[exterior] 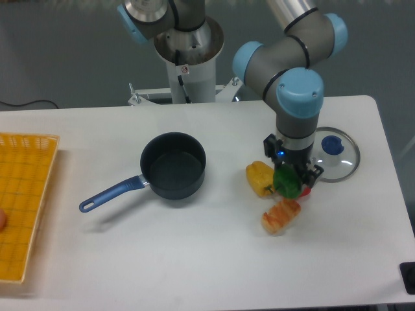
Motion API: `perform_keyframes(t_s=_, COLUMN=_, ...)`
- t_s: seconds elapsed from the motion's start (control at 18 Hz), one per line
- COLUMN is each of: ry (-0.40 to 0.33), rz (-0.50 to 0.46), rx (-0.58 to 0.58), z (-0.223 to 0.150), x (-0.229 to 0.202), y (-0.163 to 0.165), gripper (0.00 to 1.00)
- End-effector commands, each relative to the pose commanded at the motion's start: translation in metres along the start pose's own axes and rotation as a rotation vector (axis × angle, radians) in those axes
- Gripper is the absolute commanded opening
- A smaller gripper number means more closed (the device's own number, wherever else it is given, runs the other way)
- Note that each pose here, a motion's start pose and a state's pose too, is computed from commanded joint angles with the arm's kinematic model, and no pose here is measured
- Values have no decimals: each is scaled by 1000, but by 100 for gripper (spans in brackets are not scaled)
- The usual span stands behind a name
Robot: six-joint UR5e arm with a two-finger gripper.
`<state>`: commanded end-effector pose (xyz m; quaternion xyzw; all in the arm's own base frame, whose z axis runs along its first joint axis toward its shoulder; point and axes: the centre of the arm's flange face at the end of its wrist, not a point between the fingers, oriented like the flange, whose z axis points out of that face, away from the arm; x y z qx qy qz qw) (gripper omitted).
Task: Pick up the green chilies
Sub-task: 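Lift the green bell pepper up toward the glass lid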
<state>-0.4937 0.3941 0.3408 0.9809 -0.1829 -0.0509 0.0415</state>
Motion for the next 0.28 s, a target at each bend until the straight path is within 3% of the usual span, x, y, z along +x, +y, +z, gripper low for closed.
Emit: perform_keyframes(t_s=0.28, ry=12, rz=-3, rx=-3, z=1, x=2, y=3, gripper=47)
